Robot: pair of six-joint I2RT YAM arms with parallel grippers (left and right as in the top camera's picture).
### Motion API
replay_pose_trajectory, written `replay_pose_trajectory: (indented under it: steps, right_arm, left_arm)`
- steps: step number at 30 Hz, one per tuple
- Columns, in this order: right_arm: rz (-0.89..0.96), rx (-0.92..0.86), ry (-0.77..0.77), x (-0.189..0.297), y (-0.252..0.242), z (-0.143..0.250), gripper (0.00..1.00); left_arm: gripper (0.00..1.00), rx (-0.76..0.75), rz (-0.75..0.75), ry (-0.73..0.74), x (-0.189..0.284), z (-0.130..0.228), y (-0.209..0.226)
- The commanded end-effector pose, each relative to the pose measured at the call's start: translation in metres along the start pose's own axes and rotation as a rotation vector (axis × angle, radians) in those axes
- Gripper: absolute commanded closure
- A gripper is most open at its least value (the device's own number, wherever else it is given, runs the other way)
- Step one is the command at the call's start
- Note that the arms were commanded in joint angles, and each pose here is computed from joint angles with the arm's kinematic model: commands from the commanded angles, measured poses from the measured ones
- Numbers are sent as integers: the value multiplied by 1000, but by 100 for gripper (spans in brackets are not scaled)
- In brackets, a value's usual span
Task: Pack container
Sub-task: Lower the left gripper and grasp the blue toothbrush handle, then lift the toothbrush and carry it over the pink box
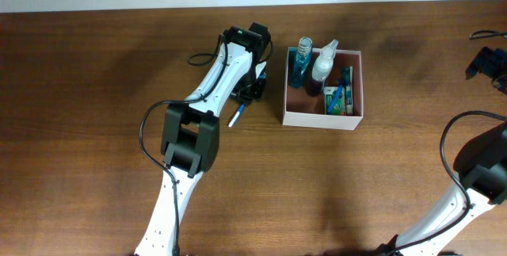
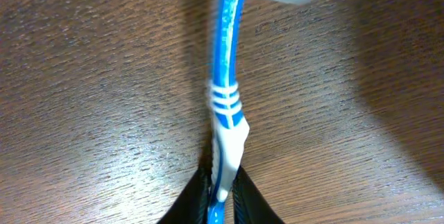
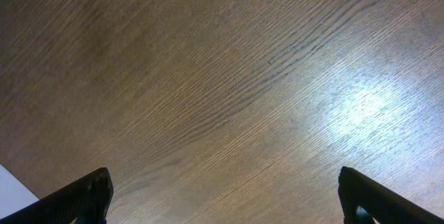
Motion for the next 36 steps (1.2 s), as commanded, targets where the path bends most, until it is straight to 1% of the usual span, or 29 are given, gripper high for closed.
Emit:
replay_pose_trajectory:
  steps: [1, 4, 5, 6, 10, 17, 20, 23, 26, 29, 32, 36]
  right_arm:
    - [15, -12, -8, 2, -4, 0, 1]
    - [15, -12, -8, 2, -4, 0, 1]
    - [15, -12, -8, 2, -4, 0, 1]
    - [15, -12, -8, 2, -4, 0, 1]
    - [15, -12, -8, 2, -4, 0, 1]
    - [15, -12, -8, 2, -4, 0, 1]
    - [15, -12, -9, 3, -4, 0, 1]
    - [15, -12, -8, 2, -4, 0, 1]
    - [15, -12, -8, 2, -4, 0, 1]
    - [15, -12, -8, 2, -4, 0, 1]
    - [15, -12, -8, 3, -4, 0, 1]
    - [15, -12, -8, 2, -4, 0, 1]
  left_arm:
    - [91, 5, 11, 26, -8, 4, -1]
    - [93, 7, 11, 25, -7, 4, 0]
    - [97, 7, 11, 25, -6, 4, 0]
    - [99, 8, 11, 23, -3, 4, 1]
    - [99, 13, 11, 1, 11, 1, 3]
    - [99, 22, 8, -95, 65, -6, 8]
    - [99, 39, 5, -192, 109, -6, 12]
    - [99, 73, 22, -347, 154, -13, 11]
    - [99, 61, 15, -485, 200, -10, 7]
    - [99, 52, 1, -581, 236, -3, 3]
    - [99, 35, 7, -642, 261, 5, -6]
    - [99, -11, 32, -647, 273, 17, -29]
Point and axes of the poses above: each gripper's point midway between its finger pads, its own x axis back along the fingers, its own y axis along the line the jaws close on, z = x × y, the point moved 3 cm from there along x, back along the fingers, and after that the axes turned 6 degrees about -x, right-handed, at the moved point
